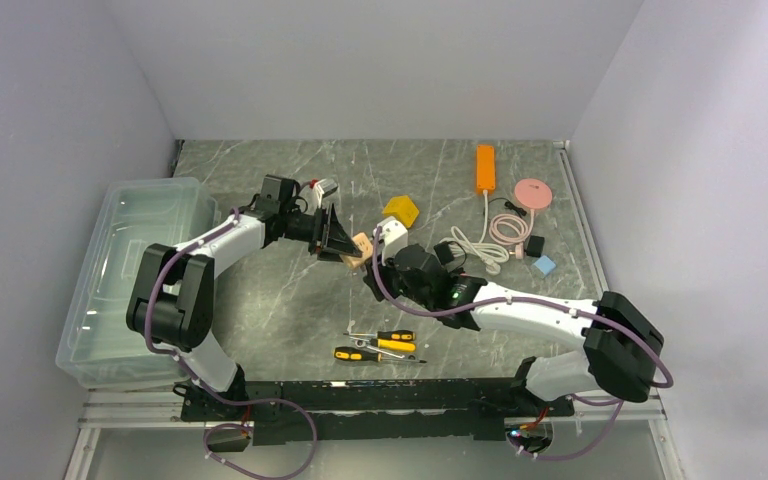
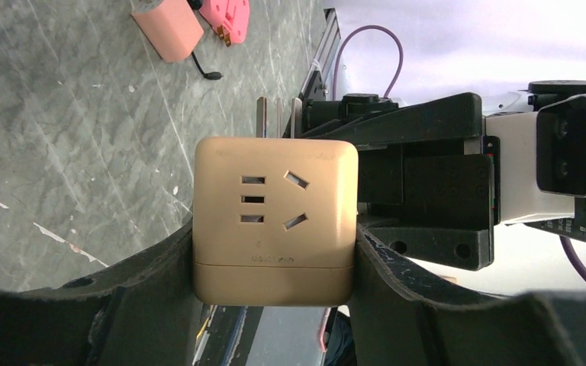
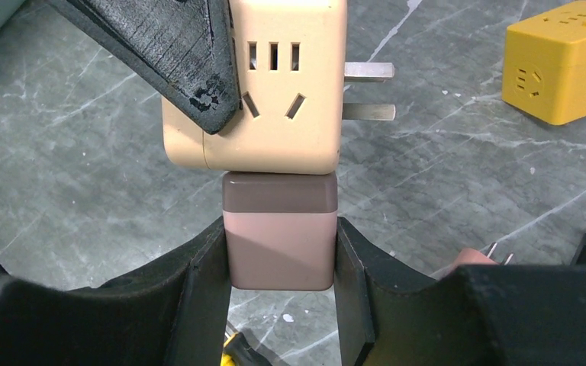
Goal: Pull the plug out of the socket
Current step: Remove the plug from the socket.
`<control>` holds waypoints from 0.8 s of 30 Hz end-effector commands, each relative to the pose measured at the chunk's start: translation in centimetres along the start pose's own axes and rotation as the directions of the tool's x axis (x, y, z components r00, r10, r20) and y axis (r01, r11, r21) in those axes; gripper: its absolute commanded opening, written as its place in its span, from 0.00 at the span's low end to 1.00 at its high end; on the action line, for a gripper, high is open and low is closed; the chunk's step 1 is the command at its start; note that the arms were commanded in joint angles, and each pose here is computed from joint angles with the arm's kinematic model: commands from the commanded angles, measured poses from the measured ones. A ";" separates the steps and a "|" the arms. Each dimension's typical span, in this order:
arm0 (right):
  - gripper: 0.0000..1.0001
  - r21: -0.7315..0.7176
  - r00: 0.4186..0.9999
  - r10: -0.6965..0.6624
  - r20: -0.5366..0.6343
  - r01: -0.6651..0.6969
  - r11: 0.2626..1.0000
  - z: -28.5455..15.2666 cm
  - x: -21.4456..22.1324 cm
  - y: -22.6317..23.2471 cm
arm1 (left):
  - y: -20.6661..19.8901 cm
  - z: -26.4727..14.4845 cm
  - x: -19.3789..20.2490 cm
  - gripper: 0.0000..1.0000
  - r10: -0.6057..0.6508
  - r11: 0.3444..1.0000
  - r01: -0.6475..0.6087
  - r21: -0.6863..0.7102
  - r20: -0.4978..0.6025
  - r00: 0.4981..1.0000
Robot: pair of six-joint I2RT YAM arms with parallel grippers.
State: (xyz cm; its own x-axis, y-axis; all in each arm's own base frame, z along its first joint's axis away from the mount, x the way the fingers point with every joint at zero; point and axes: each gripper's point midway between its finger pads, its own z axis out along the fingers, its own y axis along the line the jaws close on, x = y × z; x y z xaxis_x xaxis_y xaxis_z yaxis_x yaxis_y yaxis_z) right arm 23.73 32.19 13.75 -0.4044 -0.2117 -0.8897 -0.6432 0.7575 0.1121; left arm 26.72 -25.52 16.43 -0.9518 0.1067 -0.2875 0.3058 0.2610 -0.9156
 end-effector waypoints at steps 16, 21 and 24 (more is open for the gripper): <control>0.00 0.029 0.981 0.156 0.118 -0.160 0.987 -0.5 -3.9 0.4 | -0.5 0.2 -1.2 0.00 0.093 0.995 -0.093 0.017 0.016 0.996; 0.00 0.060 0.964 0.240 0.118 -0.248 0.967 -0.7 -4.0 0.1 | -0.6 0.1 -1.3 0.00 0.100 0.995 -0.100 0.015 0.021 0.995; 0.00 0.038 0.967 0.225 0.120 -0.231 0.972 -0.7 -3.8 0.4 | -0.7 0.1 -1.3 0.00 0.099 0.995 -0.099 0.018 0.019 0.995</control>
State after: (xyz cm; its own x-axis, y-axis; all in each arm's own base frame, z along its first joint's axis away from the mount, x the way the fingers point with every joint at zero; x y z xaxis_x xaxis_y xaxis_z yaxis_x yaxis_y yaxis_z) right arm 23.37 31.79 13.63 -0.4890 -0.1223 -0.8636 -0.5488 0.8128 0.1956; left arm 26.58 -25.75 16.21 -0.9569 0.1146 -0.2668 0.2881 0.2584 -0.9221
